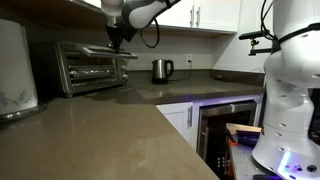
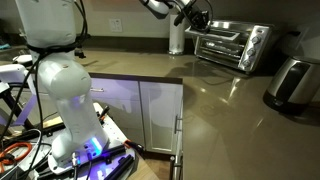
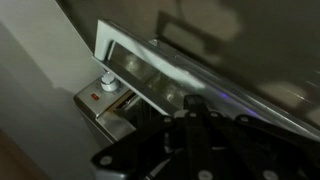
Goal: Close the microwave door
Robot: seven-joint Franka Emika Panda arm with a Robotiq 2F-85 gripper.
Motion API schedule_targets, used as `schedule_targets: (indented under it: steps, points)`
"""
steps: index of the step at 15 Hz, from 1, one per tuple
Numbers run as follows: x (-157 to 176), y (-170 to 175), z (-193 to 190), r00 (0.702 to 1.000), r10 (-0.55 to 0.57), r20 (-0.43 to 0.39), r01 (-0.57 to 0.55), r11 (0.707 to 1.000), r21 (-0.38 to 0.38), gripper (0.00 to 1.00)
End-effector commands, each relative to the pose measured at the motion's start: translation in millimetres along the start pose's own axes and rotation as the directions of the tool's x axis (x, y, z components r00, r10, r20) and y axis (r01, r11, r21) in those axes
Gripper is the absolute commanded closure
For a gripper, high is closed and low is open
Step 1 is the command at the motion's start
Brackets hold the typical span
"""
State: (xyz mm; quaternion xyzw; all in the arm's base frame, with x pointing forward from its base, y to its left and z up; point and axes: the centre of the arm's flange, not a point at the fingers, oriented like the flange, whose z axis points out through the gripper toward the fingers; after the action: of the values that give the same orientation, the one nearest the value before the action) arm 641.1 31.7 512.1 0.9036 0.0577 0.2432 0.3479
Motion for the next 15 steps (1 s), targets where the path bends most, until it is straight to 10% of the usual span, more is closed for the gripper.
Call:
schedule_targets:
  steps: [1,8,15]
  points:
    - [-4,1,2,0.994,0.015,-0.113,-0.015,1.0,0.006,1.0]
    - [-11,1,8,0.996,0.021,0.082,-0.01,0.992,-0.128,1.0]
    - [-23,18,25,0.976,0.088,0.201,-0.1,0.993,0.054,1.0]
